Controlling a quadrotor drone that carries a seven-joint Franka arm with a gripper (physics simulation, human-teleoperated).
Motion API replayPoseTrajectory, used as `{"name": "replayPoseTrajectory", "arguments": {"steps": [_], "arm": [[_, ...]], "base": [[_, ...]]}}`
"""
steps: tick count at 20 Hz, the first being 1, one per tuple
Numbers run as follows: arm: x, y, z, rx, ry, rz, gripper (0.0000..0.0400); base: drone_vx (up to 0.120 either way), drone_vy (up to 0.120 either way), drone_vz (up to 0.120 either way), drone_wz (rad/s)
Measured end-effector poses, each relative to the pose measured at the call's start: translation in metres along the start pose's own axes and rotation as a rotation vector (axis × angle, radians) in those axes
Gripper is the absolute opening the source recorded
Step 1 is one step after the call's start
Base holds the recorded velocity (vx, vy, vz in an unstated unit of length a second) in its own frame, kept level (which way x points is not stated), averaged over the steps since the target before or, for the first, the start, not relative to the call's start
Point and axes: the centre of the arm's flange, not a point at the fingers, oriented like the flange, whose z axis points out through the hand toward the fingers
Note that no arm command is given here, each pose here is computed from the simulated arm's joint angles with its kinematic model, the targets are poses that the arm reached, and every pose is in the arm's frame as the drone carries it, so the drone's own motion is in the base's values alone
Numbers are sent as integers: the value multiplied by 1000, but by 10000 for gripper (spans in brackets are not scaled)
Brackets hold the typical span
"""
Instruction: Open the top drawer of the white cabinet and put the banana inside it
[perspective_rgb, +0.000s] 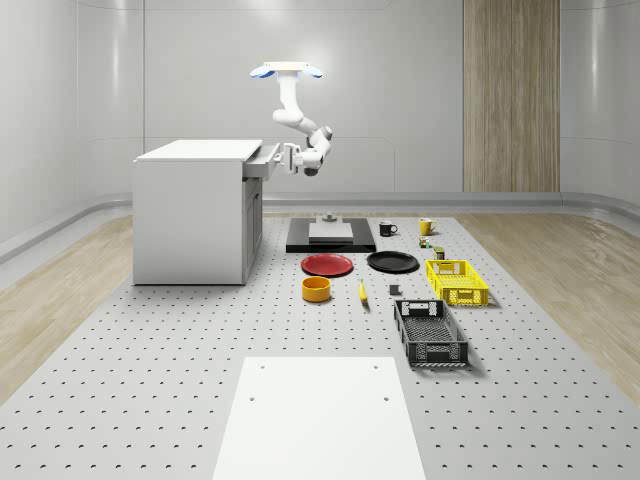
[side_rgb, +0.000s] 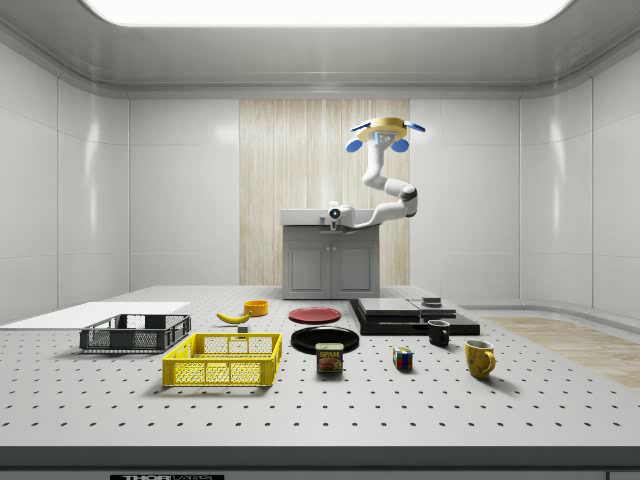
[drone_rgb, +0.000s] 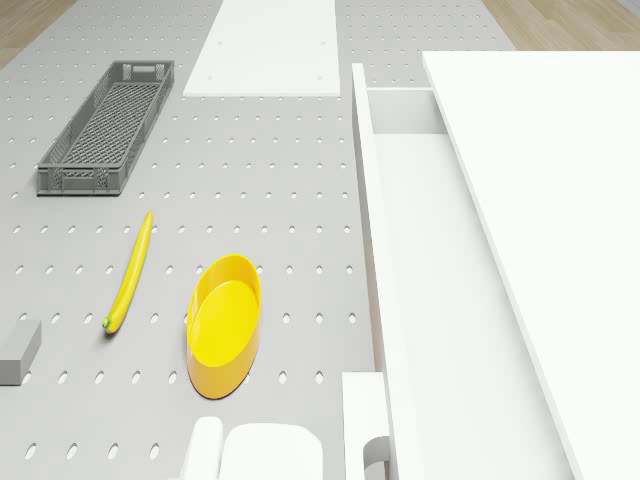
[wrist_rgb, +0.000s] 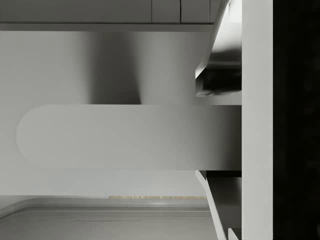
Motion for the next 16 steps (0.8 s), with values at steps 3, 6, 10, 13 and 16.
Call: {"name": "replayPoseTrajectory", "arguments": {"steps": [3, 6, 10, 13, 16], "arm": [[0, 0, -15, 5, -6, 6, 128], [-2, -1, -32, 6, -7, 17, 126], [-1, -1, -52, 4, 2, 40, 256], [-2, -1, -64, 7, -4, 35, 332], [-3, -2, -72, 9, -7, 31, 368]], "base": [[0, 0, 0, 0], [0, 0, 0, 0], [0, 0, 0, 0], [0, 120, 0, 0], [0, 120, 0, 0]]}}
